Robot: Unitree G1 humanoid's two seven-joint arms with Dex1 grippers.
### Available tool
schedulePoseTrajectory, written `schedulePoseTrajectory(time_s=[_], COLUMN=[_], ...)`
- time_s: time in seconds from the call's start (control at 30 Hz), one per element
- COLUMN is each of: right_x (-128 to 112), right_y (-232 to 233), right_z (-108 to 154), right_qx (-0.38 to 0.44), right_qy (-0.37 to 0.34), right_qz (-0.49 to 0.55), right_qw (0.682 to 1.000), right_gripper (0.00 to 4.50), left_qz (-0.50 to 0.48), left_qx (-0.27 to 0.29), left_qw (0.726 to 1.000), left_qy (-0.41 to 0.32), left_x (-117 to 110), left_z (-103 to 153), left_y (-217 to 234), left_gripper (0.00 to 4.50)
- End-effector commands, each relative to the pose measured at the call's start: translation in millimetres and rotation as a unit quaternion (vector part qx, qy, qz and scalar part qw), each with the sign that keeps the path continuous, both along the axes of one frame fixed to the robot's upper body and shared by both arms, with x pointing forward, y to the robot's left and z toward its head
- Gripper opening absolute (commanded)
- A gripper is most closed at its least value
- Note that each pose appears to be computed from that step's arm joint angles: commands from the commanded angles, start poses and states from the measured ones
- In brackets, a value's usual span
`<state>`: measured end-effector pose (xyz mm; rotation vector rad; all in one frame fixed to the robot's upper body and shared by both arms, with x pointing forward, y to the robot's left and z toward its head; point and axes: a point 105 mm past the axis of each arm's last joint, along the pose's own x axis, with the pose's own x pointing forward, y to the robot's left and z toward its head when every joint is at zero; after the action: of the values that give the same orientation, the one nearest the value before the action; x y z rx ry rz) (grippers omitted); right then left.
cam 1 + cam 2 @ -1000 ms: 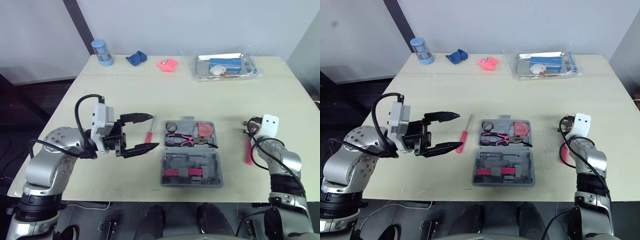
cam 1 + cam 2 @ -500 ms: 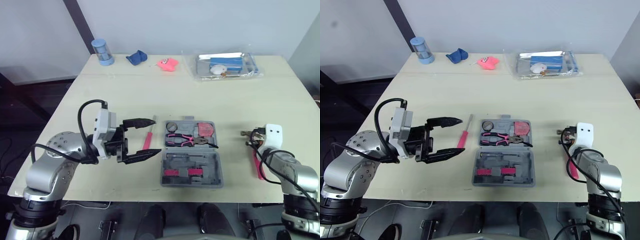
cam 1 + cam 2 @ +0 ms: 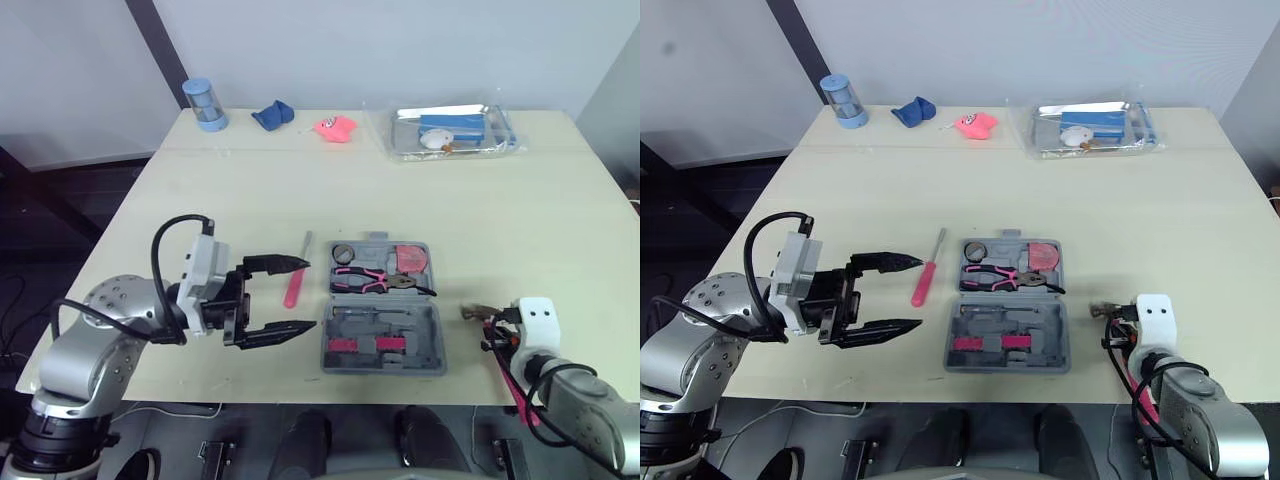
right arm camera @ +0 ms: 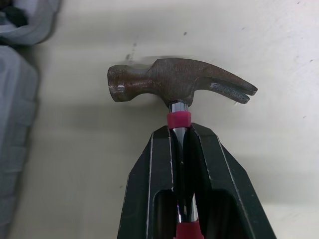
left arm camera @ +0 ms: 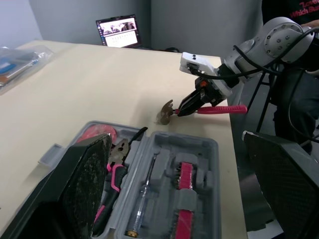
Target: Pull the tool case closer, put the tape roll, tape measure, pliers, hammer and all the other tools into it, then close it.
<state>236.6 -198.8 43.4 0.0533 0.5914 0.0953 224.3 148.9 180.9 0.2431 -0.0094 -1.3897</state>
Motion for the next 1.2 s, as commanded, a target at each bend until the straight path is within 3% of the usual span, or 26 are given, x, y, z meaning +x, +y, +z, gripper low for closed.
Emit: schedulePoseTrajectory(time_s=[0.03, 0.37, 0.8, 0.83, 0.9, 0.93, 1.07, 1.1, 1.2], right_x=[2, 22, 28, 27, 25, 23, 14, 12, 2], right_y=[9, 5, 4, 4, 3, 4, -4, -5, -4], right_z=[17, 13, 7, 8, 13, 17, 29, 32, 47], right_qx=[0.0, 0.01, 0.021, 0.021, 0.023, 0.026, 0.013, 0.012, 0.018], right_qy=[-0.05, -0.076, -0.07, -0.071, -0.078, -0.081, -0.087, -0.09, -0.096], right_qz=[0.004, -0.063, -0.072, -0.067, -0.056, -0.043, -0.015, -0.002, 0.078], right_qw=[0.999, 0.995, 0.995, 0.995, 0.995, 0.995, 0.996, 0.996, 0.992], right_gripper=[0.01, 0.01, 0.01, 0.94, 1.56, 2.25, 4.13, 4.4, 4.4], left_qz=[-0.029, -0.055, -0.103, -0.106, -0.11, -0.112, -0.112, -0.113, -0.115], left_qx=[0.018, 0.018, 0.015, 0.022, 0.033, 0.038, 0.05, 0.053, 0.06], left_qw=[0.999, 0.998, 0.995, 0.994, 0.993, 0.993, 0.992, 0.992, 0.991], left_qy=[-0.018, -0.011, -0.002, -0.004, -0.011, -0.014, -0.019, -0.019, -0.021], left_x=[-9, -15, -26, -26, -25, -24, -20, -20, -18], left_z=[4, 5, 10, 9, 6, 5, 4, 4, 3], left_y=[-4, -6, -2, 1, 7, 12, 24, 26, 33], left_gripper=[4.5, 4.5, 4.5, 4.5, 4.5, 4.5, 4.5, 4.5, 4.5])
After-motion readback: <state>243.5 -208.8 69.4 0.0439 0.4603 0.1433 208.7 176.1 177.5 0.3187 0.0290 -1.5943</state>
